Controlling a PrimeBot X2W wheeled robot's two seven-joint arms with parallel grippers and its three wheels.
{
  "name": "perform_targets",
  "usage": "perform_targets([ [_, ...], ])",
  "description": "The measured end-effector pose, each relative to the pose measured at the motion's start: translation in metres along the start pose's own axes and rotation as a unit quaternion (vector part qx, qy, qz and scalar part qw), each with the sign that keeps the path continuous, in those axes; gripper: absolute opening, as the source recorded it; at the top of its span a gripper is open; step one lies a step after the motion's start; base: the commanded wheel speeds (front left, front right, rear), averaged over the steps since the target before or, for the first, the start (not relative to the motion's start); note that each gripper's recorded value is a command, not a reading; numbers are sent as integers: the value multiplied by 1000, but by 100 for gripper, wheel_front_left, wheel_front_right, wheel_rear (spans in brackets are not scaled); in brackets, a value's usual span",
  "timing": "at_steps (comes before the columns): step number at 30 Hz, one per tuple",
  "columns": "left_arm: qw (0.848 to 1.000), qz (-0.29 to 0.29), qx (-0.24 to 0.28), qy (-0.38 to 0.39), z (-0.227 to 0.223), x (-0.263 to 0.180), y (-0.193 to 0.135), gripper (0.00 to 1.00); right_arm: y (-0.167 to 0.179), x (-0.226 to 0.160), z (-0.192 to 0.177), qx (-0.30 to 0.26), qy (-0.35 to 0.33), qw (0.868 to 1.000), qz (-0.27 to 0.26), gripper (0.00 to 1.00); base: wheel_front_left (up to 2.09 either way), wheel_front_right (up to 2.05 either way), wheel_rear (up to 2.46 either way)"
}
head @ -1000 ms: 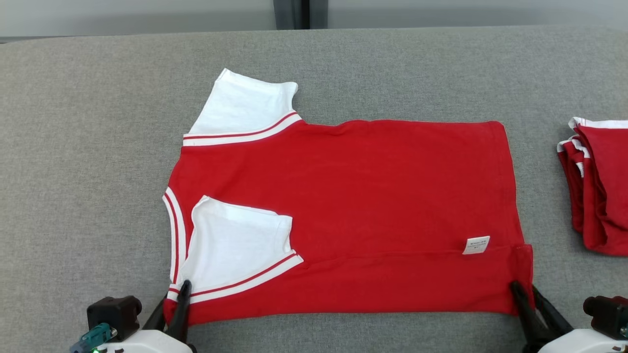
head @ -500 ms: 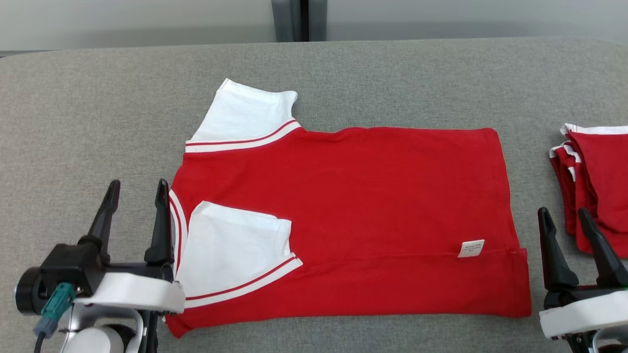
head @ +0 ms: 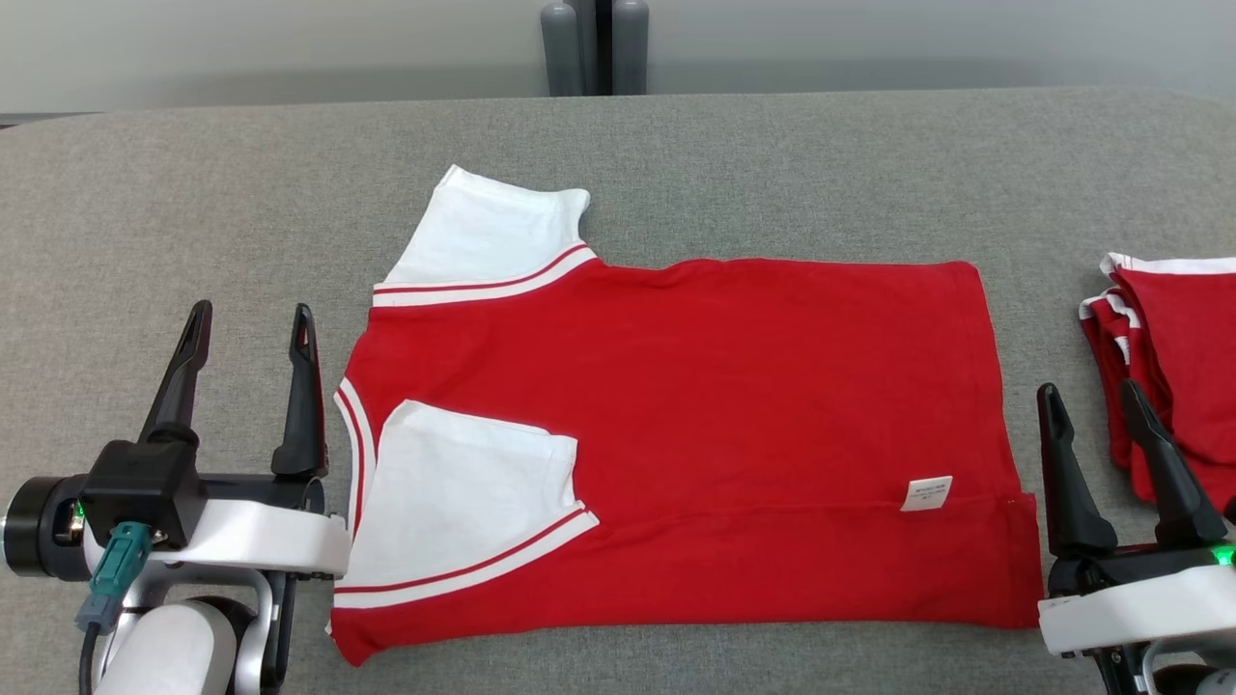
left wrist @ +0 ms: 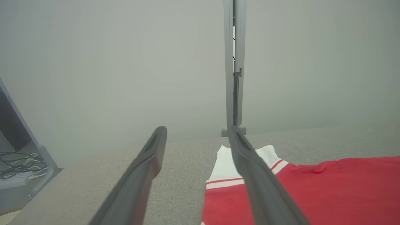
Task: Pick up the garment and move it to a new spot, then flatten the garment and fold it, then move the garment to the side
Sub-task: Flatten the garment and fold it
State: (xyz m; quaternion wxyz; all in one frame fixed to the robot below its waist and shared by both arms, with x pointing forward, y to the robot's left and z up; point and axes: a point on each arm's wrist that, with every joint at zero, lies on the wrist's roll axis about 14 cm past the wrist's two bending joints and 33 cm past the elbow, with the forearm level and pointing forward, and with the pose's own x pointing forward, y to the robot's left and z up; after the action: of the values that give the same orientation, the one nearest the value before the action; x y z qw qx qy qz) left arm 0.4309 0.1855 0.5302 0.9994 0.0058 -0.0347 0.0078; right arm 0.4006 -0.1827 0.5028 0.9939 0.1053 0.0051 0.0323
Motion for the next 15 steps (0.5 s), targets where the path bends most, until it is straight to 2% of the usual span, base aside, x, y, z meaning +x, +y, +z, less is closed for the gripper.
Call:
perform_targets([
  [8,1000,-17,-3,3,1,7,-9,100,0,0,0,4,-1,1000,-2,100,0,0,0],
  [15,997,-80,-7,-18,19,51,-35,100,-1,3,-3,11,-1,1000,-6,100,0,0,0],
])
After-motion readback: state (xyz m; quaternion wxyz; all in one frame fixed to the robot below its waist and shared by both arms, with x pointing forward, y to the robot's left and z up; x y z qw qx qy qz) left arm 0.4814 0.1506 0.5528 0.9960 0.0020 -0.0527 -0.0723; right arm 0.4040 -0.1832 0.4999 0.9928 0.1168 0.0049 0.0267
